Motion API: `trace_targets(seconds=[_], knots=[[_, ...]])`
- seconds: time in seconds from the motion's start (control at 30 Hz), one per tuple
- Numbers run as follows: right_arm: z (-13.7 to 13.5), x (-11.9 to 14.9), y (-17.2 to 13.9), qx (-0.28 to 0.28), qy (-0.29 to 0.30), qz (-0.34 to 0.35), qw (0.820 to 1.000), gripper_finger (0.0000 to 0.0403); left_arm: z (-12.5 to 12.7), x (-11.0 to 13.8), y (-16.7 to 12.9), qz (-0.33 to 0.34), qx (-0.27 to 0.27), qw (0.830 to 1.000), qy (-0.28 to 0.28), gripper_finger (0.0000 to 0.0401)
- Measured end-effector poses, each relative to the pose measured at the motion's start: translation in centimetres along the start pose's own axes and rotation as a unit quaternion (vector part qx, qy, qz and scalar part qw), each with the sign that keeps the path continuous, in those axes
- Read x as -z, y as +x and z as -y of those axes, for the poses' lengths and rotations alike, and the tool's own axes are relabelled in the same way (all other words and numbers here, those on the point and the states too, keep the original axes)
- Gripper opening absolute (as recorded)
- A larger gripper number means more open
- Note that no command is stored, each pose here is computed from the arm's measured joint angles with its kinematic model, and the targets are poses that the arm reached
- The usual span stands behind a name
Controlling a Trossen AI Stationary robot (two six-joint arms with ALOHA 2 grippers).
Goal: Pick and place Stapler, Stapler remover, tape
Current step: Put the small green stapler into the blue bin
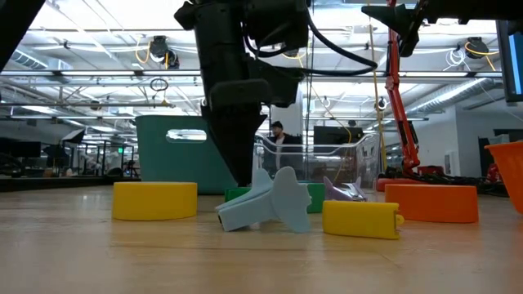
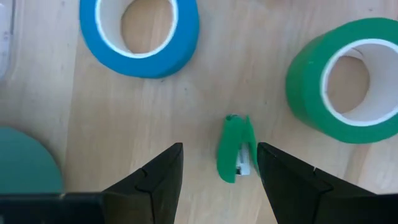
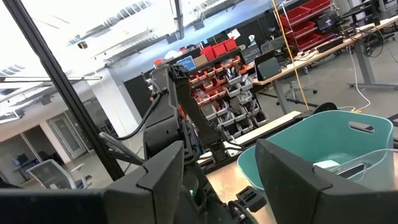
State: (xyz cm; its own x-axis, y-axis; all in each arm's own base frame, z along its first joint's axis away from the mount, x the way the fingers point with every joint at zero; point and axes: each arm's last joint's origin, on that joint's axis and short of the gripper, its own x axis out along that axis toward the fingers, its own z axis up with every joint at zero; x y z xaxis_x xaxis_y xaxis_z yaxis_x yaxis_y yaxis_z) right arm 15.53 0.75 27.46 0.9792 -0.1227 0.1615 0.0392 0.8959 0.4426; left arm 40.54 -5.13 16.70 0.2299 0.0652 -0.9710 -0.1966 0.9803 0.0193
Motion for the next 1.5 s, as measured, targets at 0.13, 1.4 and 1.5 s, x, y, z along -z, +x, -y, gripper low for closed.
trace_targets(seconds=[0.13,1.4,1.5], knots=[[0.0,0.0,0.0,0.000,0.002,0.000,1.000,0.0192,0.0,0.0,0.0,0.000,0.000,1.000,-0.002,0.0209],[0.0,0.0,0.0,0.000,0.002,0.000,1.000,0.0192,0.2,0.6,2.5,-0.054,0.015,0.998,-0.003,0.0055],[0.0,0.0,0.0,0.000,0.002,0.000,1.000,0.0192,0.1,0.7,2.2,-0.058,0.014,0.998,-0.003,0.0055]])
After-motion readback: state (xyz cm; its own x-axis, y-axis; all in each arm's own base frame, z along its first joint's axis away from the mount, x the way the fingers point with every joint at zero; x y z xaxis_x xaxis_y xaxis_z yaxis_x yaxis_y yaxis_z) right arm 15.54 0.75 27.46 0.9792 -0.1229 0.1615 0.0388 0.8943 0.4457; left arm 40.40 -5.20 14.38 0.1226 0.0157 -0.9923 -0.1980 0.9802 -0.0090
